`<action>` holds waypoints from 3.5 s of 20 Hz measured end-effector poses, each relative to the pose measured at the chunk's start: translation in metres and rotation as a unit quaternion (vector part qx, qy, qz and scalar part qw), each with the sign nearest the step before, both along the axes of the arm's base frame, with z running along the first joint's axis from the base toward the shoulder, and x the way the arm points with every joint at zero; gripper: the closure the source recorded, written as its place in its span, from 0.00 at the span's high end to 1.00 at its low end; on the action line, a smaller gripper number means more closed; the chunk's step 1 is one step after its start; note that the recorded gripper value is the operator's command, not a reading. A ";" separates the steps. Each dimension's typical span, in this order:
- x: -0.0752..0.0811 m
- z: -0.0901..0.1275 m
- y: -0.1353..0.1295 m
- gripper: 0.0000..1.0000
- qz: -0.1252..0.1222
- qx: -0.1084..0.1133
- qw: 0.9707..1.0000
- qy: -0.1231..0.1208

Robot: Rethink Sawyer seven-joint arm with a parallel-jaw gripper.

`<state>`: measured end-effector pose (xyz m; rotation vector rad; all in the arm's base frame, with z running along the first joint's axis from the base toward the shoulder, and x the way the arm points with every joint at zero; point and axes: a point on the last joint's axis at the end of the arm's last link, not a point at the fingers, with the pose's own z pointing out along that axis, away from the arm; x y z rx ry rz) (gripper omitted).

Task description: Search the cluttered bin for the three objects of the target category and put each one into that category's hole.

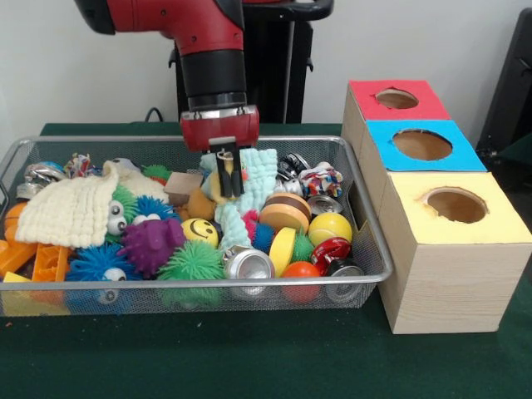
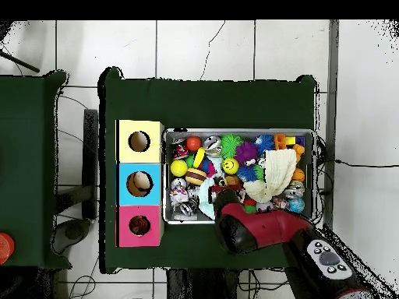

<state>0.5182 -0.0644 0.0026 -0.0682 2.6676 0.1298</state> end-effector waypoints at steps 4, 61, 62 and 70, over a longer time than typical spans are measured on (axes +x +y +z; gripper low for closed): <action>-0.017 0.028 0.006 0.00 -0.024 -0.006 0.999 0.048; -0.052 0.073 0.065 0.00 -0.042 -0.001 0.992 0.118; -0.052 0.072 0.066 0.00 -0.042 0.000 0.992 0.120; -0.061 0.057 0.065 0.00 -0.047 0.013 0.989 0.139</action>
